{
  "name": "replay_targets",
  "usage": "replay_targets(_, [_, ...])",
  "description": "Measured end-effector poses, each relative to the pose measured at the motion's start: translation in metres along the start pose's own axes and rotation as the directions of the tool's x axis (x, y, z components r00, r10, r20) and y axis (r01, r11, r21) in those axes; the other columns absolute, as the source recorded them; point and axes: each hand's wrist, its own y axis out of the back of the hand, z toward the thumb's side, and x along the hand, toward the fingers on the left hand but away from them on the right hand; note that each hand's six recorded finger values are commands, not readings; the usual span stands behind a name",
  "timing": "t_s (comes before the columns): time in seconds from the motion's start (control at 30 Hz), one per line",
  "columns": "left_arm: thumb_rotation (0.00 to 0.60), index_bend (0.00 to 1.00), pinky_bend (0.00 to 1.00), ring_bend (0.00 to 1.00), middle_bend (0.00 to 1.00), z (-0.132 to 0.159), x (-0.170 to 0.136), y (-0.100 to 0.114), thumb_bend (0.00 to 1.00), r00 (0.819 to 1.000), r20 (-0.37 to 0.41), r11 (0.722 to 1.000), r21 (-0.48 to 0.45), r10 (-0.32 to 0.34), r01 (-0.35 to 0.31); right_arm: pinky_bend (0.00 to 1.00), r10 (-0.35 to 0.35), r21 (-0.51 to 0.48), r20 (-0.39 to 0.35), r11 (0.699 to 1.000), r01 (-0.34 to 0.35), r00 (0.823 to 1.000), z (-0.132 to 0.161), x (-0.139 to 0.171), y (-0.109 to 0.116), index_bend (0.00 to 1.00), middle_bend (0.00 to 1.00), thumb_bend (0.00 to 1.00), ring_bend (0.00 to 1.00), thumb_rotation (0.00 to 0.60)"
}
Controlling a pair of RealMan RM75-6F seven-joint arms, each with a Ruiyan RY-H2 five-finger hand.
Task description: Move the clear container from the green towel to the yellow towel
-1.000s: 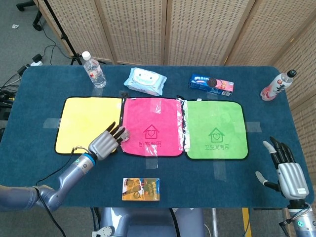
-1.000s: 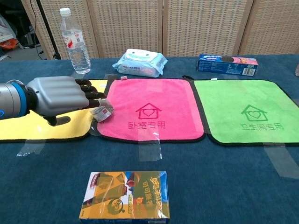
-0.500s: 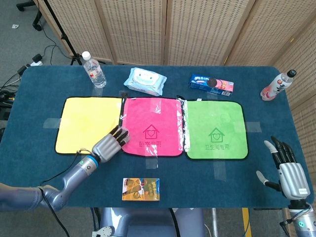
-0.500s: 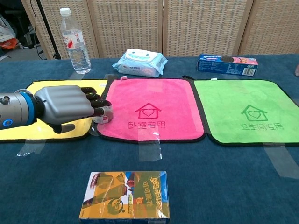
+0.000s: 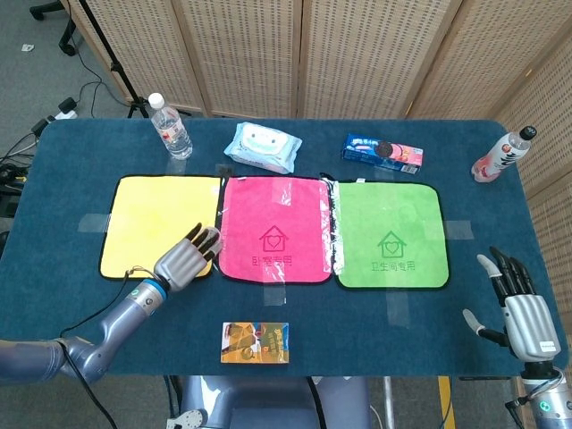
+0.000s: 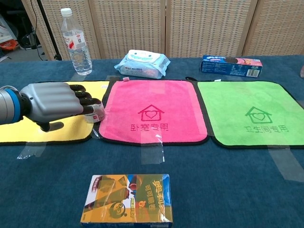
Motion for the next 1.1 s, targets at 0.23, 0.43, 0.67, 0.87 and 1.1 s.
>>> replay_targets(0.23, [0.600,0.00,0.00,0.00,0.00,-0.006,-0.003,-0.008,0.47,1.000,-0.010,1.000,0.008,-0.015,0.015,0.05,-0.001,0.000,0.002,1.000,0.001,1.000,-0.001,0.000,0.000,0.11,0.00,0.31,0.00,0.600])
replay_targets(0.43, [0.600,0.00,0.00,0.00,0.00,-0.015,-0.009,-0.014,0.47,0.999,-0.025,1.000,0.015,-0.024,0.024,0.05,0.000,0.000,0.000,1.000,0.000,1.000,0.000,0.000,0.000,0.11,0.00,0.31,0.00,0.600])
replay_targets(0.67, [0.600,0.00,0.00,0.00,0.00,-0.024,-0.016,-0.019,0.47,0.999,-0.039,0.999,0.025,-0.034,0.035,0.05,0.000,0.001,-0.002,1.000,0.000,1.000,0.001,0.000,0.000,0.11,0.00,0.31,0.00,0.600])
replay_targets(0.87, [0.600,0.00,0.00,0.00,0.00,-0.024,-0.018,-0.029,0.47,0.998,-0.038,0.998,0.026,-0.053,0.054,0.05,0.002,0.003,-0.005,1.000,-0.002,1.000,0.002,0.000,-0.001,0.11,0.00,0.31,0.00,0.600])
replay_targets(1.1, [0.600,0.00,0.00,0.00,0.00,-0.020,-0.016,-0.031,0.47,0.998,-0.027,0.998,0.033,-0.050,0.051,0.05,0.003,0.004,-0.004,1.000,-0.003,1.000,0.002,0.000,-0.002,0.11,0.00,0.31,0.00,0.600])
